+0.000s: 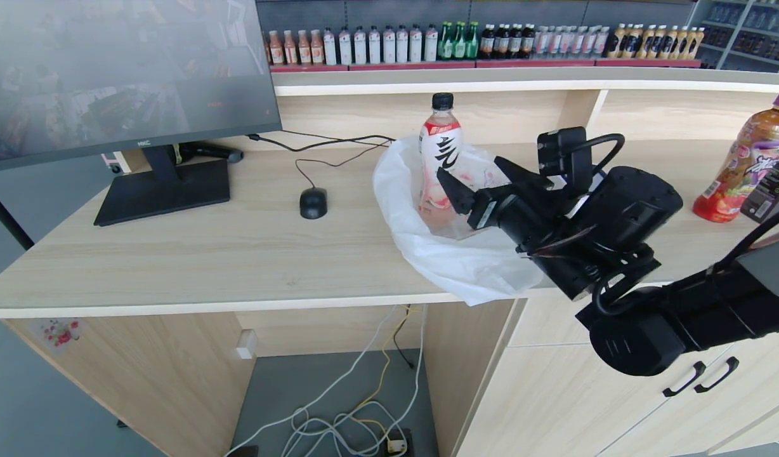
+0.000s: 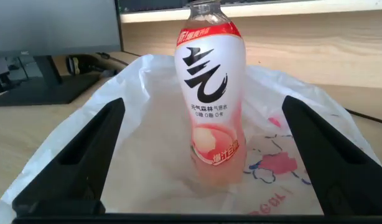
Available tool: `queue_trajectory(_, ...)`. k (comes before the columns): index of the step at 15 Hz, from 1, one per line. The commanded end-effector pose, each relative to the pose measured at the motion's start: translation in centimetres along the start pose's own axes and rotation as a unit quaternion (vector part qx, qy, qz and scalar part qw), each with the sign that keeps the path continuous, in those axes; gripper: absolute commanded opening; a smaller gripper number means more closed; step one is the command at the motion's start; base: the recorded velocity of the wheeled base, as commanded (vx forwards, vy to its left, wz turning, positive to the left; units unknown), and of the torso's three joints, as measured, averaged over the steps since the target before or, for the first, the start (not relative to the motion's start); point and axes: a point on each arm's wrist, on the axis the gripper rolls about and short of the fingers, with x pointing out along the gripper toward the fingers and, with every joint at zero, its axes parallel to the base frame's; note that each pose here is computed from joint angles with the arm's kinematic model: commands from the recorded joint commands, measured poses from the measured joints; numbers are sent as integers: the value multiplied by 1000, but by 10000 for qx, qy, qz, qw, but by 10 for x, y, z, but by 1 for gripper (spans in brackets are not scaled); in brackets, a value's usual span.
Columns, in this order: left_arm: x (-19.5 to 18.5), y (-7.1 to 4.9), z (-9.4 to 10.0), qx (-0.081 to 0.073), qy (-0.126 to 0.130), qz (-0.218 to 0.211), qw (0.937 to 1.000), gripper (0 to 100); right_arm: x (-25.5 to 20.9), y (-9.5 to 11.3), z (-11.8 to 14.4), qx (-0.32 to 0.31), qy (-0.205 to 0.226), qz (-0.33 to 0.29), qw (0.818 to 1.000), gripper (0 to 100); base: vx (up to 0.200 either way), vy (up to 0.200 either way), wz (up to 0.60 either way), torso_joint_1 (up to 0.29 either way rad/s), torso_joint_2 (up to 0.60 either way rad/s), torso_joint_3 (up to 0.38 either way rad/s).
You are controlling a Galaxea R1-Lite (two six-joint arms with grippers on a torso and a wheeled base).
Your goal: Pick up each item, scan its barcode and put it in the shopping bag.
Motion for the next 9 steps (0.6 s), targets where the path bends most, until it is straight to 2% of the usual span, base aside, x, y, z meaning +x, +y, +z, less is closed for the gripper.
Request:
queue_trajectory(1,0,0,0,-4,-2,0,10000,100,-36,-7,-6,43,5,-85,10000,100,0,0,0,0,0,0)
queue_trajectory(4,0,0,0,-4,-2,7,10000,100,-57,-7,-17,56,327,-100,9994,100,0,0,0,0,0,0)
queue_trajectory(6,0,0,0,-4,-2,7,10000,100,-65,-7,-13,57,358,-92,9993,100,0,0,0,0,0,0)
queue_trajectory(9,0,0,0,-4,-2,0,10000,100,-67,-7,0,32,182,-92,9998,100,0,0,0,0,0,0)
